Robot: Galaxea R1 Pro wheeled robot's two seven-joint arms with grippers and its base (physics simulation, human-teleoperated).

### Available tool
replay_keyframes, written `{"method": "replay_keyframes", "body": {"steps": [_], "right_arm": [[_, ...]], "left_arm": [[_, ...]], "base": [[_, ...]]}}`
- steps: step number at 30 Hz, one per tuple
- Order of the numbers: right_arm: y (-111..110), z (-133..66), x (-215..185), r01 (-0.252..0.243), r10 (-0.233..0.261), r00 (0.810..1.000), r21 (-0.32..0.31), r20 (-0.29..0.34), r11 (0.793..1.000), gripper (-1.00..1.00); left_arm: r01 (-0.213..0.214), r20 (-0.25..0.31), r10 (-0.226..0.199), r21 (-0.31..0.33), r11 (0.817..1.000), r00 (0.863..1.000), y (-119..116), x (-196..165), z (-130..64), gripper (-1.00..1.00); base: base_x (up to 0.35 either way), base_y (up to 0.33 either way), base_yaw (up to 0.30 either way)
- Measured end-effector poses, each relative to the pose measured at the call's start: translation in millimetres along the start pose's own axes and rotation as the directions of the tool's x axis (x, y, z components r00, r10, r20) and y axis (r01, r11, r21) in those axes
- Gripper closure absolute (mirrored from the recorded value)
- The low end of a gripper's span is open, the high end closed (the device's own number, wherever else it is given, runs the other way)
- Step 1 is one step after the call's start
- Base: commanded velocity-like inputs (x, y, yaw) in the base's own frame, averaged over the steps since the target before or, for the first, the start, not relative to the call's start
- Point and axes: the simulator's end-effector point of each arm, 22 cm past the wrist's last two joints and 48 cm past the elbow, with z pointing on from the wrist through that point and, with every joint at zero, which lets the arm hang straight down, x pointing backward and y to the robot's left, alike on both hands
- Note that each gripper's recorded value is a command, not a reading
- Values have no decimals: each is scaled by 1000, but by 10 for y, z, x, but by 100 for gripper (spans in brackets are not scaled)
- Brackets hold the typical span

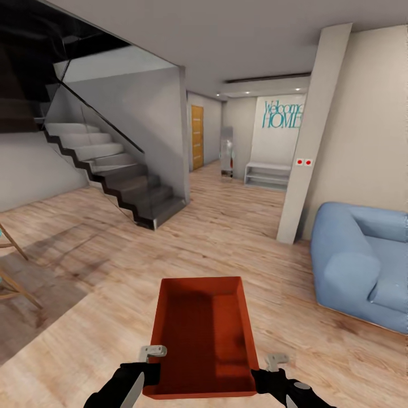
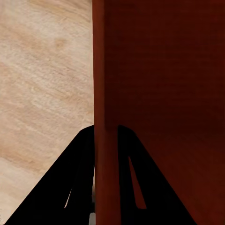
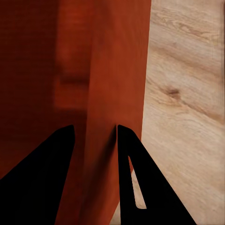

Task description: Move the two storage containers from the living room to the garage. In the garage, place one container on the floor and stack the other container on top of it (either order is fine).

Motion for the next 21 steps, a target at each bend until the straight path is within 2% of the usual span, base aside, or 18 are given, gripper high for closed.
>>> {"method": "replay_keyframes", "body": {"steps": [21], "right_arm": [[2,1,-1,0,0,1000,0,0,1000,100]], "left_arm": [[1,0,-1,0,1000,1000,2,2,1,100]], "base": [[327,25,-15]]}}
